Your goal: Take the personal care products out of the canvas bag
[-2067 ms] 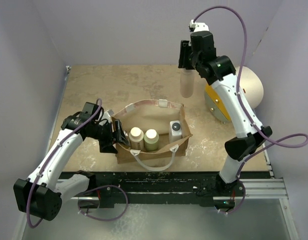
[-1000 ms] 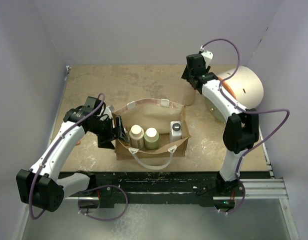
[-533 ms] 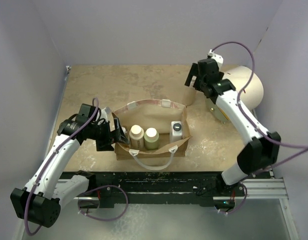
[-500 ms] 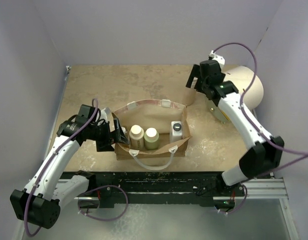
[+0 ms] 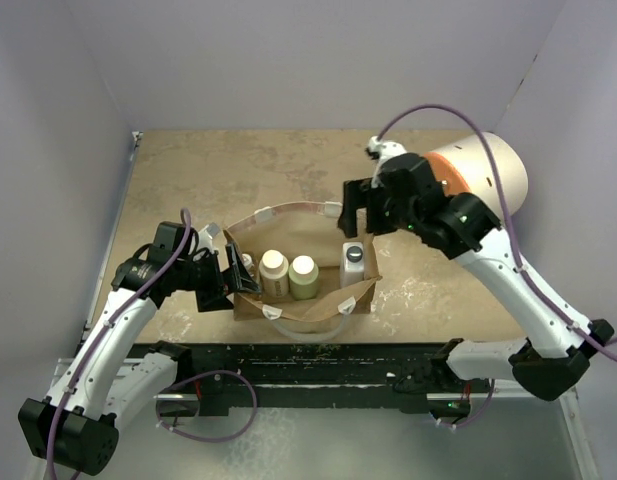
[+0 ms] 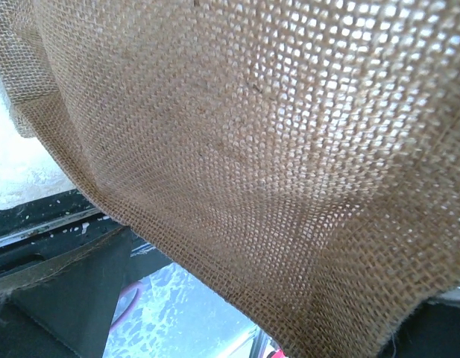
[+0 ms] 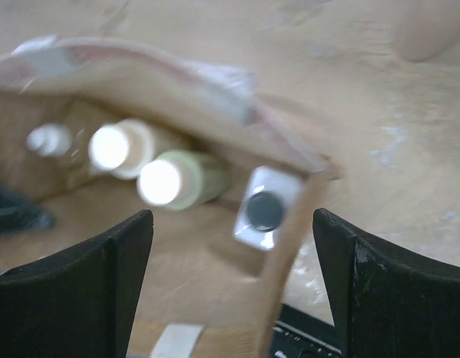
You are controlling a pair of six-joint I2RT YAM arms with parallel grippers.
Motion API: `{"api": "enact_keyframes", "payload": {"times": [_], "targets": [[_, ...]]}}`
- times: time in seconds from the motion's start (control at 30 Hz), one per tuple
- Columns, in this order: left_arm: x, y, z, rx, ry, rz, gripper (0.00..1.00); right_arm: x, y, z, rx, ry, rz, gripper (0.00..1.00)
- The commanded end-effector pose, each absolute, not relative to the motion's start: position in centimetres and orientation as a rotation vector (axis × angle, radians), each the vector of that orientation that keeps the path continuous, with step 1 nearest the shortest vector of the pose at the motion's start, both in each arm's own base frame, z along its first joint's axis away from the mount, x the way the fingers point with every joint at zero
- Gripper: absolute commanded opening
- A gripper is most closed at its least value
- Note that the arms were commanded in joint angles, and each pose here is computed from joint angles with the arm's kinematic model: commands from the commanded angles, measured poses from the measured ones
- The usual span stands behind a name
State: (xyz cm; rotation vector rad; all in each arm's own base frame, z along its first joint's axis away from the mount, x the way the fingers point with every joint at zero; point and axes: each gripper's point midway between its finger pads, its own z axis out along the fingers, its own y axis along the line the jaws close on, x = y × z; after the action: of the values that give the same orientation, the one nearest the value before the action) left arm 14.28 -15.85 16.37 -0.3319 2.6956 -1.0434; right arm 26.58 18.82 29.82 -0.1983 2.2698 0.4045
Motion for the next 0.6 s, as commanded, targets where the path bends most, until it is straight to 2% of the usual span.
{"api": "enact_keyframes", "payload": {"times": [0.0,0.17,0.37,0.57], "targets": [[14.7,-16.9,17.4,-0.308,2.651,-1.148,0.97,22.5,22.4,29.9,-0.342,2.347,0.422,0.88],[14.9,-17.0,17.8,-0.309,2.635,-1.155,0.99,20.7,24.8,25.7,-0.419,2.486,0.383,0.88],[14.6,-16.8,18.7,-0.283,2.636,-1.145,1.00,21.1,22.1,23.2,-0.306,2.566,0.156,0.91],[14.3,-16.6,19.4,-0.271,2.644,-1.126,1.00,21.4,21.2,21.2,-0.180,2.591,0.074,0.93]]}}
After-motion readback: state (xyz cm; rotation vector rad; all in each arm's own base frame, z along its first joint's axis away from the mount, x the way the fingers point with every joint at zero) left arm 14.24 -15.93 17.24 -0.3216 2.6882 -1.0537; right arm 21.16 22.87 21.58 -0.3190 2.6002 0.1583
